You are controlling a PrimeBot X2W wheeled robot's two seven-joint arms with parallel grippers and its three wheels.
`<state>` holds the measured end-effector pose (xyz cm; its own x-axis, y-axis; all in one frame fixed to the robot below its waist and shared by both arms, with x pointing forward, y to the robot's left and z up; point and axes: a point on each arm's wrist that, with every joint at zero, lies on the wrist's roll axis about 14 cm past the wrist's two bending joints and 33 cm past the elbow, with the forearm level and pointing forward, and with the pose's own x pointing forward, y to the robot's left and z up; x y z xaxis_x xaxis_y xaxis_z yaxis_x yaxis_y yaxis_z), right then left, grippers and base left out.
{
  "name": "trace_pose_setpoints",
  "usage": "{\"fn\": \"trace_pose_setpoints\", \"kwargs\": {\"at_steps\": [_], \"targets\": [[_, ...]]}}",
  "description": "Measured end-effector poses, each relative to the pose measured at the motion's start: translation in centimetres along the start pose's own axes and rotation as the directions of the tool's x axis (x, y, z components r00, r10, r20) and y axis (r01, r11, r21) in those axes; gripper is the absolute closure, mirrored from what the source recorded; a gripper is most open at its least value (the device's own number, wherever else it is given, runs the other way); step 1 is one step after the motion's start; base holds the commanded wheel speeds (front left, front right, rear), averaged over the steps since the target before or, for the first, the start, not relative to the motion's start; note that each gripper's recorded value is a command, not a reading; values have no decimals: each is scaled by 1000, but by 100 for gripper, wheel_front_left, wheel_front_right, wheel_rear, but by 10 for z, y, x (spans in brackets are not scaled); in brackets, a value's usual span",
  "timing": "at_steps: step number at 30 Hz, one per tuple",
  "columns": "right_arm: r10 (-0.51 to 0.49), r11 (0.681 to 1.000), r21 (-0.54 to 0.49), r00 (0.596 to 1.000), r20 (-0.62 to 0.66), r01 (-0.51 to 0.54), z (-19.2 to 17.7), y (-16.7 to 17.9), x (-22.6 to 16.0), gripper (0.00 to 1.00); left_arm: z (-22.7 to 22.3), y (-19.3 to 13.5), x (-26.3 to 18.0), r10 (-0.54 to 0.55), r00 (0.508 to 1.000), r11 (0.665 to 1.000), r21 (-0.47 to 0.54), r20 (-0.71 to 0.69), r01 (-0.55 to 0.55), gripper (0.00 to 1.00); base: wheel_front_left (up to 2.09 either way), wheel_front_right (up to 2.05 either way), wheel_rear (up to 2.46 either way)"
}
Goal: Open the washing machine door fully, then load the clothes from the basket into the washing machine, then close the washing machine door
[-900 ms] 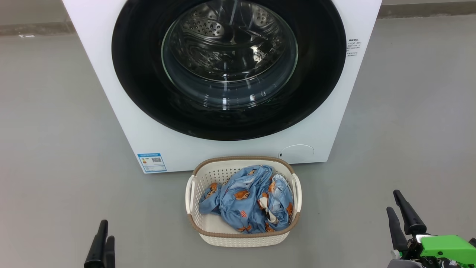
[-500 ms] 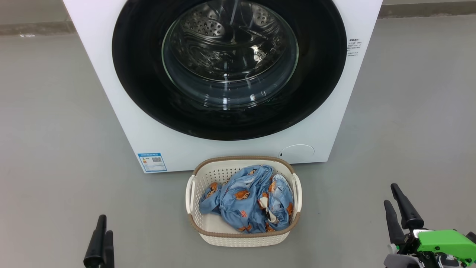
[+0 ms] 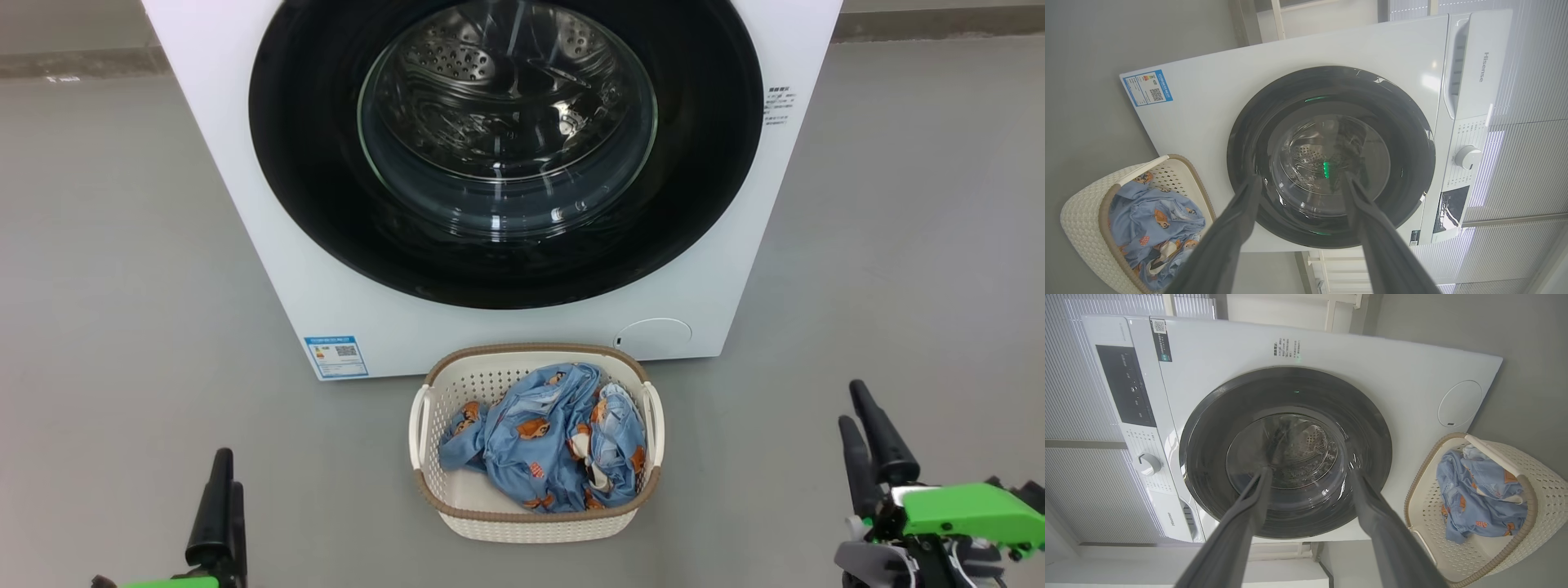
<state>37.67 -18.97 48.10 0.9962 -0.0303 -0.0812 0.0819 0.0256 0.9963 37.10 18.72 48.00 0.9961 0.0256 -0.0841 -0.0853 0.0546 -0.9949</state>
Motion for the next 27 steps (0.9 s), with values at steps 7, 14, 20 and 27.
{"fn": "trace_pose_setpoints", "kwargs": {"at_steps": [7,14,20,27], "targets": [[33,994,-103,999,-35,-36,-9,12,5,0,-2,-8,2,-24,1000,998,62,-2,24,0,0,0,0],[59,966,-245,995,-77,-76,-17,22,12,0,0,-16,5,-50,999,989,137,5,48,0,0,0,0],[64,941,-328,995,-76,-86,-17,23,13,0,2,-18,6,-58,998,975,217,4,56,0,0,0,0],[83,897,-426,991,-102,-119,-25,28,16,0,-3,-22,6,-75,997,937,340,-12,74,0,0,0,0]]}}
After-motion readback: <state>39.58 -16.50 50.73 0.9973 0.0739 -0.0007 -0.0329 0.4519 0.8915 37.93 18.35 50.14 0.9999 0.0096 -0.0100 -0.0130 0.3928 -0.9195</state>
